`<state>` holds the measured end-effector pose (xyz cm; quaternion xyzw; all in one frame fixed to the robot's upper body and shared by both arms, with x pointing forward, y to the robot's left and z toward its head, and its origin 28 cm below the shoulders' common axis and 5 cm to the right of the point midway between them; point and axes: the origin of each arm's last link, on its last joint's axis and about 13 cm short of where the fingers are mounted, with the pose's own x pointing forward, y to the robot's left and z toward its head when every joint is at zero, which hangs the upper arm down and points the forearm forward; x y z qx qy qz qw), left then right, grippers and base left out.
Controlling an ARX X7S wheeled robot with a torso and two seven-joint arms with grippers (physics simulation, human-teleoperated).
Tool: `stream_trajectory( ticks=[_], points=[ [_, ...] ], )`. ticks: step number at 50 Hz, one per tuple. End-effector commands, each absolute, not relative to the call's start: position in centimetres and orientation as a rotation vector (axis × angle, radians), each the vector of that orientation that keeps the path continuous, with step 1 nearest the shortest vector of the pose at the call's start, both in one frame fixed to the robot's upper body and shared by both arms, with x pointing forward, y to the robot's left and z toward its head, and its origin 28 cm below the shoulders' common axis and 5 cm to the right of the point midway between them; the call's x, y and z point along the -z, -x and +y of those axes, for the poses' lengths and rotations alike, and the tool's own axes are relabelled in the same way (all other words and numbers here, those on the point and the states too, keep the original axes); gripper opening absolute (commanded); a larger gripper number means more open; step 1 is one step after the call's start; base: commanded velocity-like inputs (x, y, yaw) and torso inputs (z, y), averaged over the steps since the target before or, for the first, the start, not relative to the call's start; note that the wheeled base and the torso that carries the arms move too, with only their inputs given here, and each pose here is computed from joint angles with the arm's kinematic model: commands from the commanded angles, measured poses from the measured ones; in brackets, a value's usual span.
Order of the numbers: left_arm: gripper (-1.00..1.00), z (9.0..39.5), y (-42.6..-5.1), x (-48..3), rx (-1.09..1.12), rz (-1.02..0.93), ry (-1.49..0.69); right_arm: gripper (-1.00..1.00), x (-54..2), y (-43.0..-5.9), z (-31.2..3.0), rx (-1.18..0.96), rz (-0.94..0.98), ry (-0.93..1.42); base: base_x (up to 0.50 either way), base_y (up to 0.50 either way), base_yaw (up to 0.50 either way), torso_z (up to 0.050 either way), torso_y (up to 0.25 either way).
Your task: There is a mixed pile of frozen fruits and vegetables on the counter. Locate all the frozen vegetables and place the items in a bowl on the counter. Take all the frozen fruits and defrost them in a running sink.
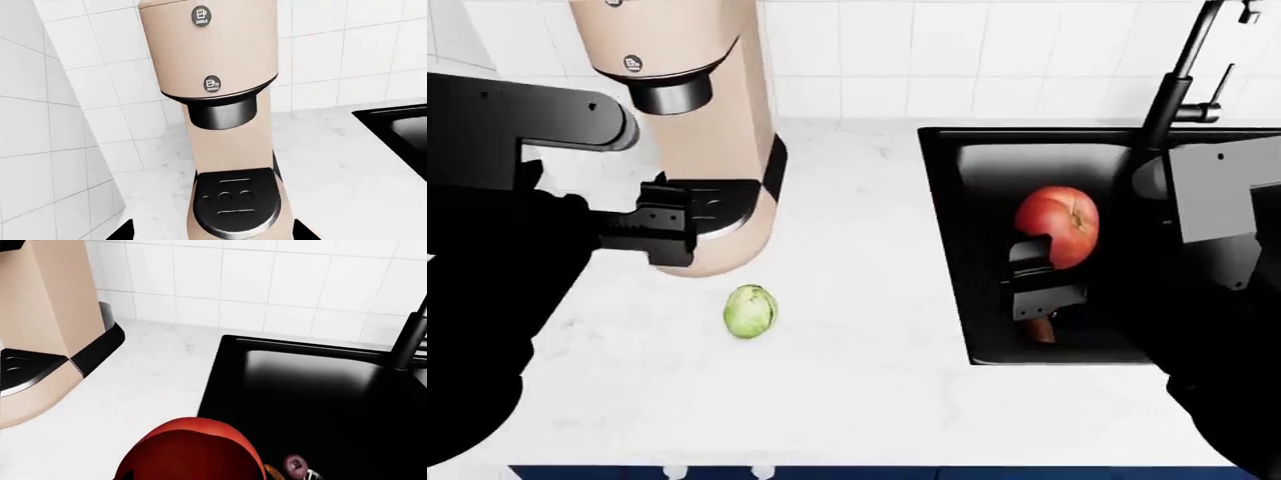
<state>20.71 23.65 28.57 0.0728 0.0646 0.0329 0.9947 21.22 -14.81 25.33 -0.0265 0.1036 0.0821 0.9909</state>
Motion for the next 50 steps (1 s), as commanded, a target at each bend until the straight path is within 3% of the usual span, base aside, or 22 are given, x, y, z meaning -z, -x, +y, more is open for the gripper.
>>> stream_trajectory(
  ticks=[1, 26, 50],
  points=[
    [1.0, 23.0, -20.7, -28.5, 0.023, 0.155, -0.086, -1.0, -25.5, -21.6, -15.0, -0.161, 0.164, 0.075, -0.11, -0.34, 0.0, 0.0, 0.0],
    [1.0, 21.1, -22.4, -27.5, 0.207, 0.361, 0.029, -1.0, -25.6, -21.9, -15.1, -0.142, 0.155, 0.088, 0.0, -0.01, 0.0, 0.0, 0.0],
    [1.0, 21.2, -21.9, -27.1, 0.186, 0.4, 0.071, -1.0, -24.7, -21.9, -15.2, -0.13, 0.176, 0.098, 0.0, 0.0, 0.0, 0.0, 0.0]
  ],
)
